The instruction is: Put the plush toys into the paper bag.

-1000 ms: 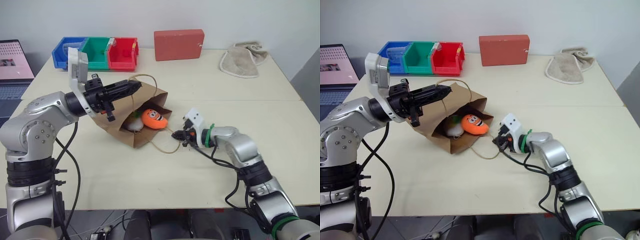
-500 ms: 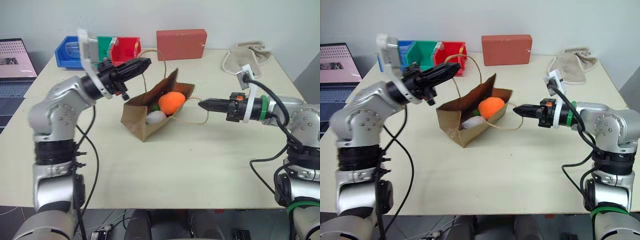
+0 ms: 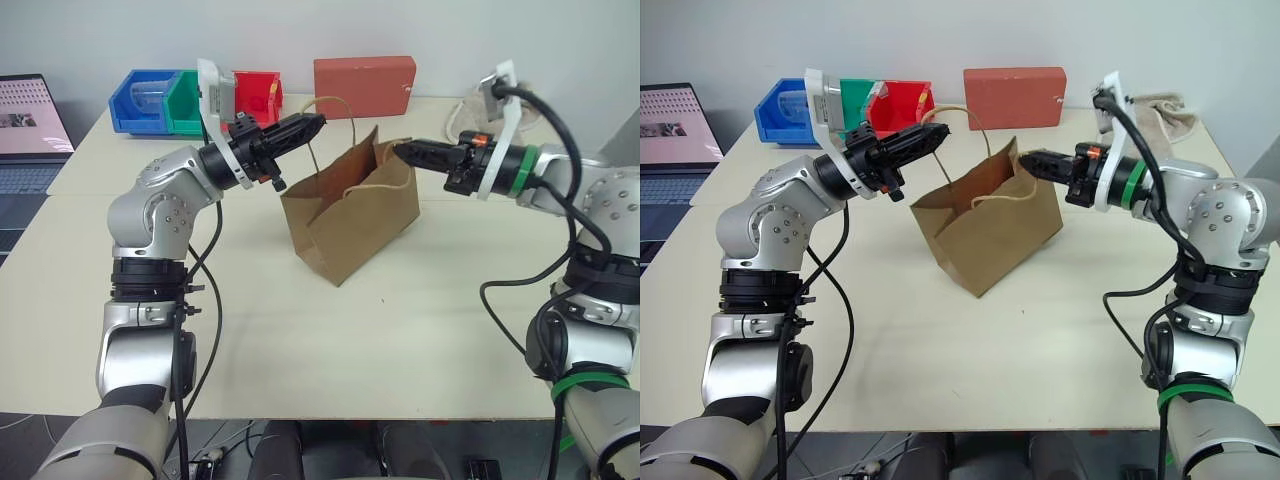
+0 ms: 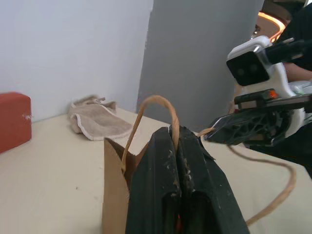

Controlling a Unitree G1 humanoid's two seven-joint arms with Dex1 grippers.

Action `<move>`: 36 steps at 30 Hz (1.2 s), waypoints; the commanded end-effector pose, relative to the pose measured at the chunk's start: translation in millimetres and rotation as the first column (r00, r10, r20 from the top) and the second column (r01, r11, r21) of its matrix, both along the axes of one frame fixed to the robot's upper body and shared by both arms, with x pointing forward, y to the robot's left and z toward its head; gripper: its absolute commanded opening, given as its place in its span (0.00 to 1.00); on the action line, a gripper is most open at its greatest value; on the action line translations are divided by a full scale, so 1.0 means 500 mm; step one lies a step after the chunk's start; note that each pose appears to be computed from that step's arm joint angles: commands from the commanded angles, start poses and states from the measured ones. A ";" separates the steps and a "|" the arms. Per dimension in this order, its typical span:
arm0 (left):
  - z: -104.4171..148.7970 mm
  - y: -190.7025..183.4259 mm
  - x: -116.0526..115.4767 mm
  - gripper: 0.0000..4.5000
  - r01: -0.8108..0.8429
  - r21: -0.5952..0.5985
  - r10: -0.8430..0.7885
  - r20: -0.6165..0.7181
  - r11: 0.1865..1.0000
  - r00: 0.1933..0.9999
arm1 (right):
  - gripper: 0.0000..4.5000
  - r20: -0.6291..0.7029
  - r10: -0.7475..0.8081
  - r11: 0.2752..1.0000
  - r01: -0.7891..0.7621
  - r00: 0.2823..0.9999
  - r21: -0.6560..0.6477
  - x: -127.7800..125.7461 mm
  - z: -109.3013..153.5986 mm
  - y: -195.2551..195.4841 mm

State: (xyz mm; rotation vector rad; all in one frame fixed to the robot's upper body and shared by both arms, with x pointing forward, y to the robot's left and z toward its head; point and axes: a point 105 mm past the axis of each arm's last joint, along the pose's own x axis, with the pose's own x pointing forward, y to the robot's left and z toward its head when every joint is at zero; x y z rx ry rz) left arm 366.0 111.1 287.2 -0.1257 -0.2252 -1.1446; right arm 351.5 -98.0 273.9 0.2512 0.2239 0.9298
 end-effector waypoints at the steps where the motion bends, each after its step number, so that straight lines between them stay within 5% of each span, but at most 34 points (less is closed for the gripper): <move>1: 0.018 0.016 -0.010 0.14 -0.043 0.048 0.039 0.073 0.998 0.997 | 0.15 0.088 -0.018 1.000 0.017 0.996 0.012 -0.005 0.037 -0.003; 12: -0.014 0.085 -0.065 0.91 -0.100 0.186 0.086 0.080 0.978 0.993 | 1.00 0.276 0.118 0.986 -0.078 0.954 -0.150 -0.073 0.085 -0.046; 14: -0.018 0.088 -0.077 0.99 -0.074 0.190 0.061 0.074 0.979 0.995 | 1.00 0.289 0.159 0.979 -0.114 0.944 -0.167 -0.087 0.088 -0.050; 19: -0.047 0.114 -0.085 0.99 -0.118 0.213 0.112 0.038 0.970 0.993 | 1.00 0.316 0.210 0.958 -0.129 0.925 -0.258 -0.122 0.073 -0.094; 24: -0.105 0.084 -0.104 0.99 -0.076 0.271 0.081 -0.005 0.960 0.997 | 1.00 0.296 0.294 0.861 -0.117 0.909 -0.495 -0.148 0.010 -0.125; 30: -0.135 0.061 -0.074 0.99 -0.117 0.253 0.121 0.001 0.960 0.993 | 1.00 0.282 0.403 0.825 -0.212 0.871 -0.523 -0.183 -0.013 -0.086; 36: -0.141 0.036 -0.096 0.99 -0.037 0.245 0.041 -0.010 0.969 0.999 | 1.00 0.253 0.412 0.808 -0.223 0.875 -0.545 -0.189 -0.035 -0.080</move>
